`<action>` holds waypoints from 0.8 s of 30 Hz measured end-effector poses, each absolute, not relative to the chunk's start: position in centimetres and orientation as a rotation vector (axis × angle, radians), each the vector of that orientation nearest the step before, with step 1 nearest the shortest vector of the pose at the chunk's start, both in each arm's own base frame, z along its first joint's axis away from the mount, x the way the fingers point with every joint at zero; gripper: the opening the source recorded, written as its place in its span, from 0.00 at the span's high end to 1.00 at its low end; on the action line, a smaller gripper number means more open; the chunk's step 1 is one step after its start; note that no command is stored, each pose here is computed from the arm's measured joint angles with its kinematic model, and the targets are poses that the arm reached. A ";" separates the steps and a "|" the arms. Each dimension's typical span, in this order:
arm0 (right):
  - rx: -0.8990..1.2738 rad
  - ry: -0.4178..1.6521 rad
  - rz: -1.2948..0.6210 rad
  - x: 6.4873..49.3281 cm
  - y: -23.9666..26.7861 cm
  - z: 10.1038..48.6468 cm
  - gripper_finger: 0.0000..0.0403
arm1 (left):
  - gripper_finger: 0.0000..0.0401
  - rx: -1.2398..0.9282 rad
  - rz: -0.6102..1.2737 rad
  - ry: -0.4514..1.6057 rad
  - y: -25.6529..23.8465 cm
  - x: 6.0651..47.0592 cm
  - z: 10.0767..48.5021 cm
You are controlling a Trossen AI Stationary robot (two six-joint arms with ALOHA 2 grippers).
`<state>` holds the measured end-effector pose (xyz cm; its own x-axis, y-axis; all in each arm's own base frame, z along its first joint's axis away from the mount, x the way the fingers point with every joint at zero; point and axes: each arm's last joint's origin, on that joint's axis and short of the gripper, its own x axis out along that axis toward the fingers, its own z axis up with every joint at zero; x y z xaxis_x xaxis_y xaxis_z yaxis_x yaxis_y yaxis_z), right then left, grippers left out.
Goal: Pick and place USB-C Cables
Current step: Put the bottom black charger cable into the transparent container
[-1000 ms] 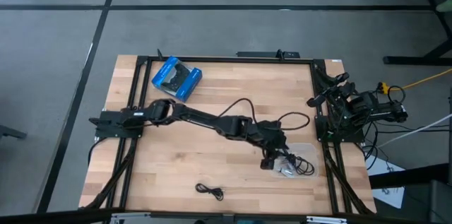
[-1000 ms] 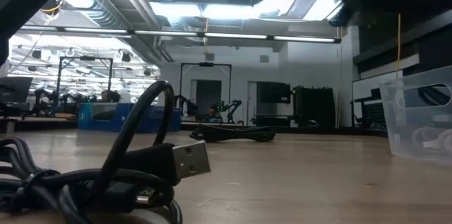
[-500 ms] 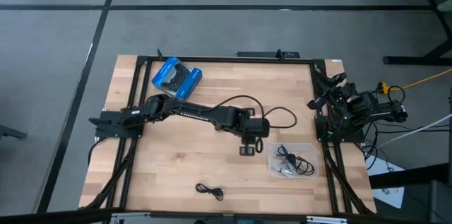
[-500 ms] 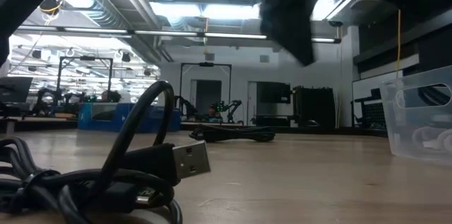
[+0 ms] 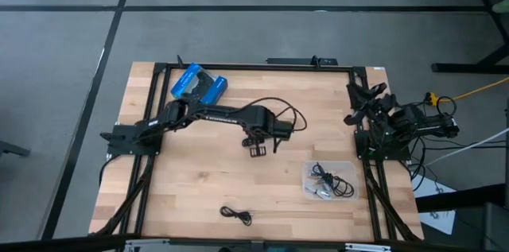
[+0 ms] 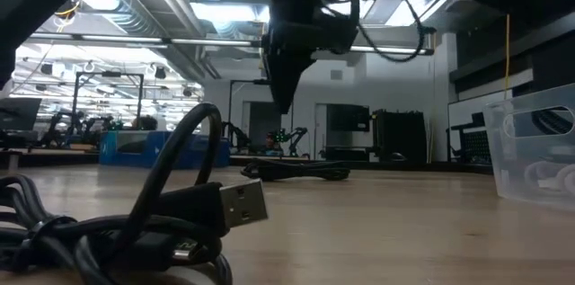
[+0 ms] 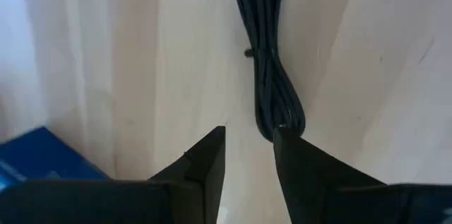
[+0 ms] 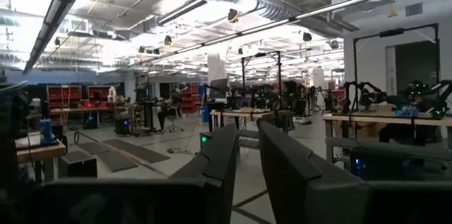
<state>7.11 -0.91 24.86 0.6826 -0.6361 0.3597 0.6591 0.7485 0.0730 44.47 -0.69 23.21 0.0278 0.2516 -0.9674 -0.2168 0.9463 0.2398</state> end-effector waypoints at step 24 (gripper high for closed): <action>-0.090 -0.311 -0.745 7.4 -0.9 24.3 0.83 | 0.72 -0.077 0.354 1.551 0.1 35.9 30.0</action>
<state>7.38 -0.92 24.32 0.6916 -0.6525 0.3098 0.6789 0.7336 0.0296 35.95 0.12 30.02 -0.0193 0.1736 -0.9846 -0.2702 0.9472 0.1723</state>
